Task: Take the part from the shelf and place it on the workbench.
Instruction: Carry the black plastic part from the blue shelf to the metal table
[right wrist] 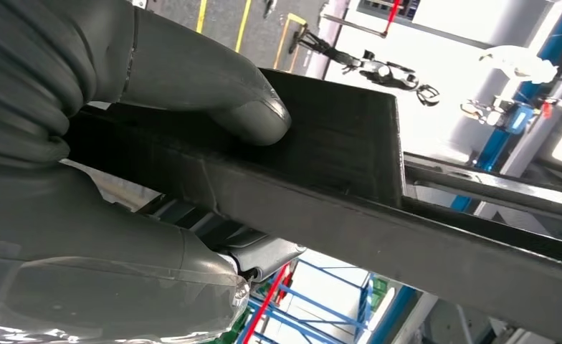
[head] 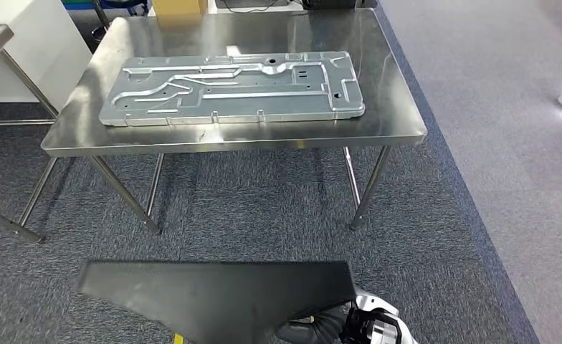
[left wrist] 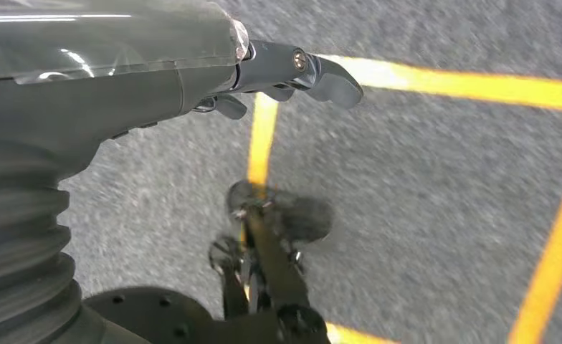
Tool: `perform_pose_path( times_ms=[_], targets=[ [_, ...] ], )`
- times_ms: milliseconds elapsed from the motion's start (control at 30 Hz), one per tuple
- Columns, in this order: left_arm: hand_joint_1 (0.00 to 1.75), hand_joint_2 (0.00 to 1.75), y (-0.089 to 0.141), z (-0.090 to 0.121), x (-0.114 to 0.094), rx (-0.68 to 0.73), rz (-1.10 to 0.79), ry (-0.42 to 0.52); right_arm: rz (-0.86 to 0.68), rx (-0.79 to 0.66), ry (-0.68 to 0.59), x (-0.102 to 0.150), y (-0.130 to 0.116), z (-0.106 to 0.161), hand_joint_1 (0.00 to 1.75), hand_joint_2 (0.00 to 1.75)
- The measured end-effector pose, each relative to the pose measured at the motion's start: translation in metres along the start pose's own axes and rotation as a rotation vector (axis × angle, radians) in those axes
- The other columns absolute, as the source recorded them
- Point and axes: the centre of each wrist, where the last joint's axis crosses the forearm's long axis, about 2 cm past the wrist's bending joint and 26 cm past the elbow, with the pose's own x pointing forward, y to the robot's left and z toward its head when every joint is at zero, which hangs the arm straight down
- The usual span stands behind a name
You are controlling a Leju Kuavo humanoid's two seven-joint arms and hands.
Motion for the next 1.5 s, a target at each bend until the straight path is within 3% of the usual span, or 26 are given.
perform_pose_path(
  times_ms=[1500],
  targets=[
    [0.00, 1.75, -0.0018, -0.0008, 0.0022, -0.018, 0.006, -0.013, -0.002, 0.002, 0.006, -0.0042, -0.0068, -0.0064, 1.75, 1.75]
  ],
)
